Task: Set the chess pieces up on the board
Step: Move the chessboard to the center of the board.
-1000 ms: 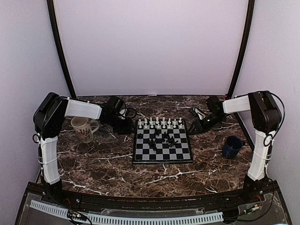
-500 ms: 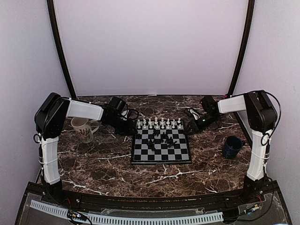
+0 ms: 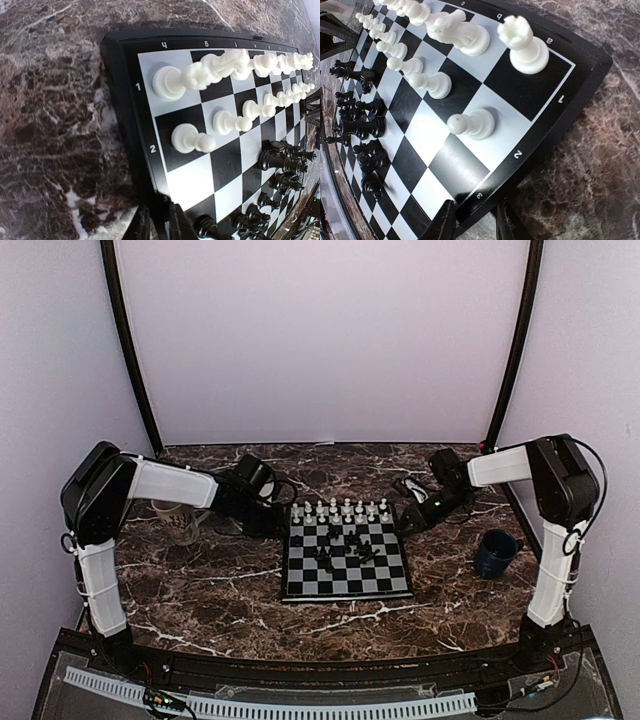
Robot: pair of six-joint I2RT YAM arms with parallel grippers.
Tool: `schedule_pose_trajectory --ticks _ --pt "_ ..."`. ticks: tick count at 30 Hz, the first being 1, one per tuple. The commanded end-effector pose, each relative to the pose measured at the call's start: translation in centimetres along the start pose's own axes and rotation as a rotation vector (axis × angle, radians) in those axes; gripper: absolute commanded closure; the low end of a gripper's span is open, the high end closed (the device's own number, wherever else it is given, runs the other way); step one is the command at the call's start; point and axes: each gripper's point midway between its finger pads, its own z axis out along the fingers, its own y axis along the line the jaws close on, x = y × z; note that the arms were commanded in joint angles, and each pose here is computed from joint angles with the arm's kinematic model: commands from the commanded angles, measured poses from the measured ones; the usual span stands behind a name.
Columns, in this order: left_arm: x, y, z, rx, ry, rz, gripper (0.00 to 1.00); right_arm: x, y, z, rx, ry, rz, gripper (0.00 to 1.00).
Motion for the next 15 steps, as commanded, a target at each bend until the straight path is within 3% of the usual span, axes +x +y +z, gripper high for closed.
schedule_pose_trajectory --ticks 1,15 --pt "7.3 -1.9 0.6 0.028 0.177 0.031 0.86 4.2 3.7 1.7 -0.095 0.128 -0.011 0.72" --pt "10.4 -0.9 -1.3 -0.057 0.176 0.044 0.87 6.7 5.2 1.1 -0.092 0.157 -0.035 0.73"
